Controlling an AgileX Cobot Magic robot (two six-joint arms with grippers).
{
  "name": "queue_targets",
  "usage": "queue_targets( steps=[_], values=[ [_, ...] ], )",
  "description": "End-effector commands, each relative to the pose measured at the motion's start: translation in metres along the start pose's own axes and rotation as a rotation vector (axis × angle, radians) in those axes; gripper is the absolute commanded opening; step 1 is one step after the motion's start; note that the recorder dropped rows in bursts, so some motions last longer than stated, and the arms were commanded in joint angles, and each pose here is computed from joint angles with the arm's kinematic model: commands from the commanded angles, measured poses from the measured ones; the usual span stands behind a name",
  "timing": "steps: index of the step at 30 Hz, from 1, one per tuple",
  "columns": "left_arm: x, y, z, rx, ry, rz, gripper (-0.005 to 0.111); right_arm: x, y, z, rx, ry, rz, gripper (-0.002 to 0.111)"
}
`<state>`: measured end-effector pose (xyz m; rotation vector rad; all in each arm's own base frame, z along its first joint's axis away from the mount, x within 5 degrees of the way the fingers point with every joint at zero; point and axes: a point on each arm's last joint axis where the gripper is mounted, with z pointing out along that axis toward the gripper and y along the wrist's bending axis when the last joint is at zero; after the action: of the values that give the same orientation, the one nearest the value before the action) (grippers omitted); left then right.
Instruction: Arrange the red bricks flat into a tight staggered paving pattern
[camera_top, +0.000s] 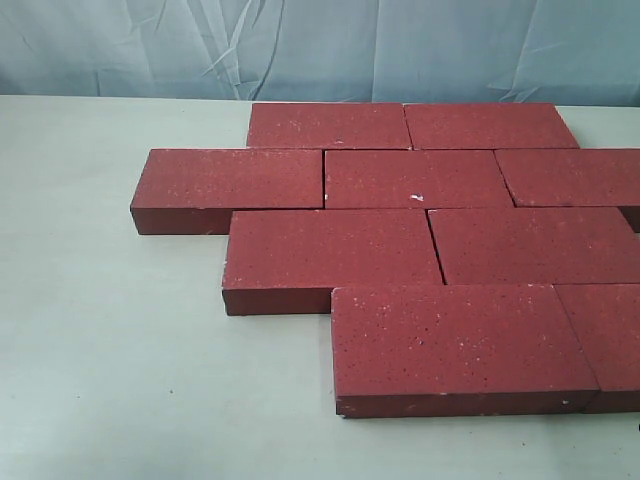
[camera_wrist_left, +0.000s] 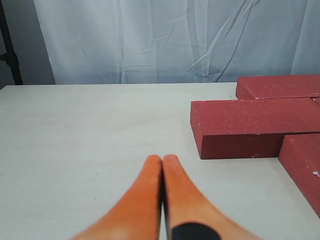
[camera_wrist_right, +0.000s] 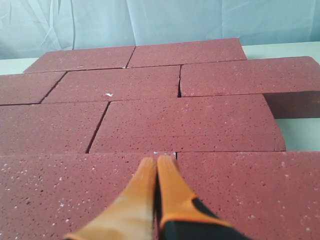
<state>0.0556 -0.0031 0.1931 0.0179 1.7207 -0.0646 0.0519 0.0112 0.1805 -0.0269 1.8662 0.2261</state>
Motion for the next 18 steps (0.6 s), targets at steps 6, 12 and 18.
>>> queue_targets(
  steps=[6, 12, 18],
  values=[
    [0.0004, 0.0003, 0.0000, -0.004, -0.011, 0.005, 0.000, 0.0004, -0.0005, 0.0001, 0.005, -0.010, 0.003, -0.001],
    [0.0010, 0.0003, 0.0000, -0.004, -0.005, 0.007, 0.000, 0.0004, -0.0005, 0.0001, 0.005, -0.010, 0.003, -0.001],
    [0.0010, 0.0003, 0.0000, -0.004, -0.005, 0.007, 0.000, 0.0004, -0.0005, 0.0001, 0.005, -0.010, 0.003, -0.001]
  ],
)
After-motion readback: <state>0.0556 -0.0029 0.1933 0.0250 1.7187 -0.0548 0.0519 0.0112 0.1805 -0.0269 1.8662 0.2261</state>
